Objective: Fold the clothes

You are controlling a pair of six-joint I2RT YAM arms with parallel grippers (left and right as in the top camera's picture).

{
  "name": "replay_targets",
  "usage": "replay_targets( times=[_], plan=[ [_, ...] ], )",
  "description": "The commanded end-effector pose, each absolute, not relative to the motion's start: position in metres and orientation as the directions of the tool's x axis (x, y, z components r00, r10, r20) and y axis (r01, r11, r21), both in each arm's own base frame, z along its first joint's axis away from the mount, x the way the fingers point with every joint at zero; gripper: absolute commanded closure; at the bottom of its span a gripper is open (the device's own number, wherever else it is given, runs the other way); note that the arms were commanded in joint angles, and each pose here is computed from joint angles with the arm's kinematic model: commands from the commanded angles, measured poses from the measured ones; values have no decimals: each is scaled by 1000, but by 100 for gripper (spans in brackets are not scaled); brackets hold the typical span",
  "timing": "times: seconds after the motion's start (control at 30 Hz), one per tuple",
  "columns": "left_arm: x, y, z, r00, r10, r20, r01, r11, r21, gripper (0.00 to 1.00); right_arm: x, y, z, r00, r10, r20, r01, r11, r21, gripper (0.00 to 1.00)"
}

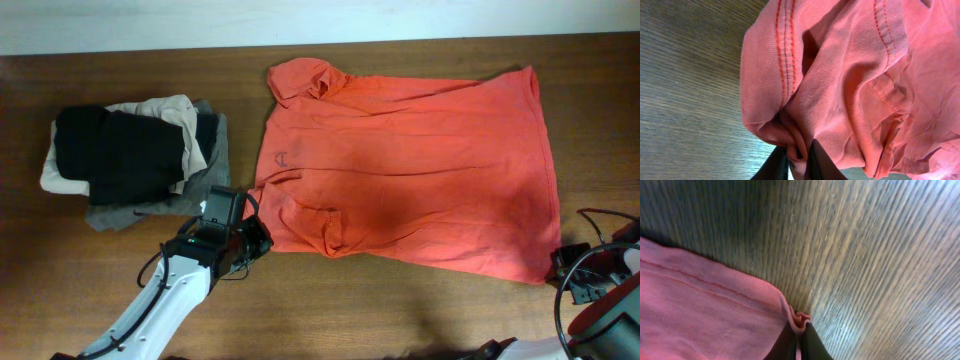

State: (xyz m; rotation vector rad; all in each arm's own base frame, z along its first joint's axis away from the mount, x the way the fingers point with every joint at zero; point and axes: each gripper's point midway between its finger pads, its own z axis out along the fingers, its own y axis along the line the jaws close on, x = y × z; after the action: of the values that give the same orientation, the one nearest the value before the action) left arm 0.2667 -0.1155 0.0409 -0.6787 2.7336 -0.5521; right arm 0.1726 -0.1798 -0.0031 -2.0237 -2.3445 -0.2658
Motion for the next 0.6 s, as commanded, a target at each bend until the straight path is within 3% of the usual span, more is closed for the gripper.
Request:
replay_targets(
  times=[0.0, 0.27, 0.57],
  plan=[
    [273, -116, 49, -853, -482, -202, -365, 826, -429, 85, 173, -171, 4, -162, 975, 153, 980, 141, 138, 96],
    [259, -121, 62, -909, -378, -176, -280, 867, -413, 89, 182, -155, 54, -253, 964, 86, 934, 220, 281, 96],
    [262, -98, 104, -847, -389, -361, -245, 890, -386, 90, 176, -145, 114, -254, 964, -79, 896, 265, 357, 96]
  ],
)
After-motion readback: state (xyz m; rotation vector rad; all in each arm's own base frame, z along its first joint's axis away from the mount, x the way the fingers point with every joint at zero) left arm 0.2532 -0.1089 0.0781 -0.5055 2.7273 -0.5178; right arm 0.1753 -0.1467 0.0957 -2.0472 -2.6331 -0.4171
